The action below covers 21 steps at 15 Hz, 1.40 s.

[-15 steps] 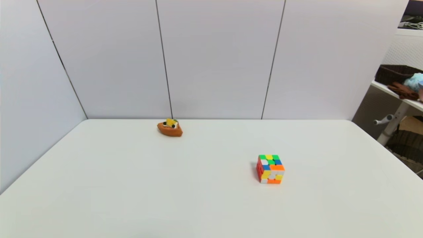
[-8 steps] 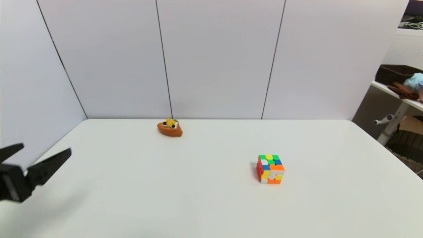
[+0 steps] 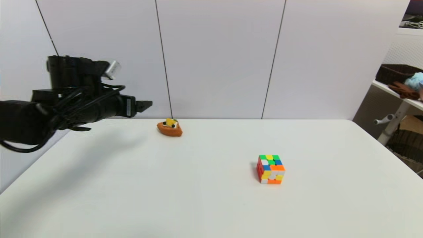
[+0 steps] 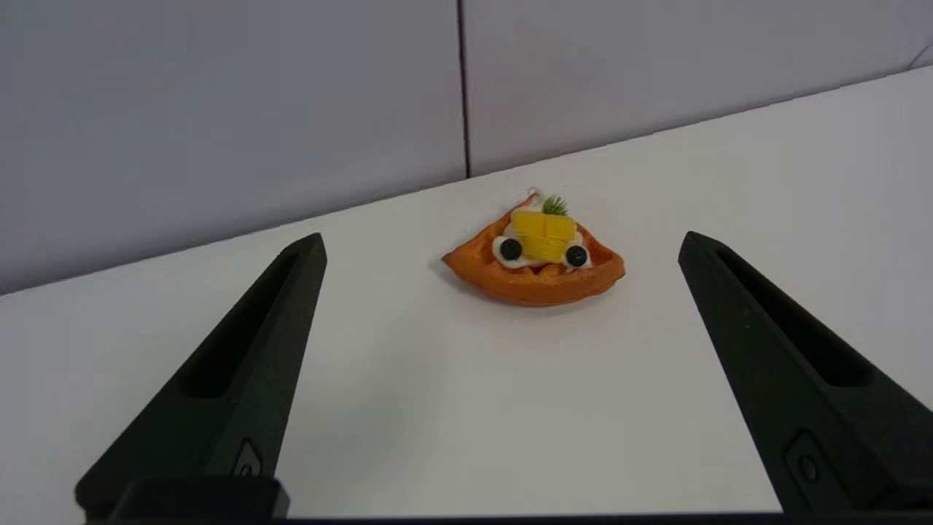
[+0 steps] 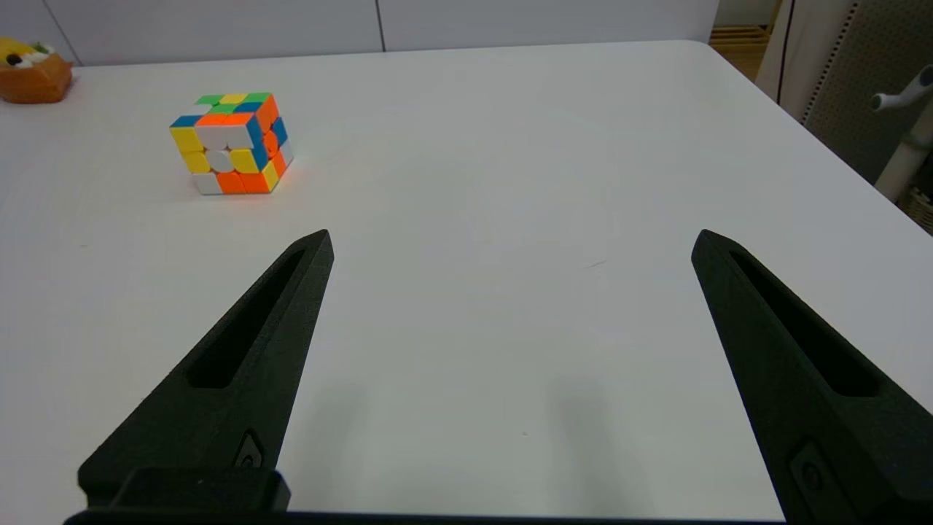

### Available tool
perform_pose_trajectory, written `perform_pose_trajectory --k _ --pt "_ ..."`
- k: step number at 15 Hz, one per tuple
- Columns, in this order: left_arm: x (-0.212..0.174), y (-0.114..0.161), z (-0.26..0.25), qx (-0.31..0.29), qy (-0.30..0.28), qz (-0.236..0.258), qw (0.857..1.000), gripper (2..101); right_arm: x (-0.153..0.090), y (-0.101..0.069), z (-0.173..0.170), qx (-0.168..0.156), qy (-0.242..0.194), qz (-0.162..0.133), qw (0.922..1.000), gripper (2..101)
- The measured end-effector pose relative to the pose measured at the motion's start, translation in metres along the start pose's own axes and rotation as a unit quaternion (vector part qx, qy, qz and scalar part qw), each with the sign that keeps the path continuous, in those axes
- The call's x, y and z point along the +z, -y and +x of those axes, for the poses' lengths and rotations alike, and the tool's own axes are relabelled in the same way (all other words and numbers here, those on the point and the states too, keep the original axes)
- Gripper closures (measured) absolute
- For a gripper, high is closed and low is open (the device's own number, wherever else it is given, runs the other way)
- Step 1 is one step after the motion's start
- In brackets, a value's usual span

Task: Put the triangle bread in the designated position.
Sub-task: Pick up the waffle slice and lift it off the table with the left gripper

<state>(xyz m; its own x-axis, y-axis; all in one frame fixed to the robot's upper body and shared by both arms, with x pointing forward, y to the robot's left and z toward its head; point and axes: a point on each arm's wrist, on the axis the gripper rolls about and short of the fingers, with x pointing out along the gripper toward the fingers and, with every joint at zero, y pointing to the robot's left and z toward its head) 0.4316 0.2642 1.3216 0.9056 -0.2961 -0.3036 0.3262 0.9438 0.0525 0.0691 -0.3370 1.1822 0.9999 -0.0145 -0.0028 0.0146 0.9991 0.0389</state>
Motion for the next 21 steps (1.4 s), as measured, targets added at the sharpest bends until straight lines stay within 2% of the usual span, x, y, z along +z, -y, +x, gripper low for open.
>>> perform_pose_trajectory --k 5,9,14,21 --pt "-0.028 -0.001 0.074 -0.072 -0.036 0.016 0.997 5.3 0.000 0.000 0.000 0.000 0.000 0.000 1.0000 4.9" --pt "-0.056 -0.030 0.093 -0.144 -0.060 0.083 0.984 5.3 0.000 0.000 0.000 -0.001 0.000 0.000 1.0000 5.0" --pt "-0.069 -0.058 0.107 -0.170 -0.042 0.152 0.973 5.3 0.000 0.000 0.000 0.000 0.000 0.000 1.0000 4.9" --pt "-0.075 -0.058 0.127 -0.210 -0.026 0.153 0.965 5.3 0.000 0.000 0.000 0.000 0.000 0.000 1.0000 5.0"
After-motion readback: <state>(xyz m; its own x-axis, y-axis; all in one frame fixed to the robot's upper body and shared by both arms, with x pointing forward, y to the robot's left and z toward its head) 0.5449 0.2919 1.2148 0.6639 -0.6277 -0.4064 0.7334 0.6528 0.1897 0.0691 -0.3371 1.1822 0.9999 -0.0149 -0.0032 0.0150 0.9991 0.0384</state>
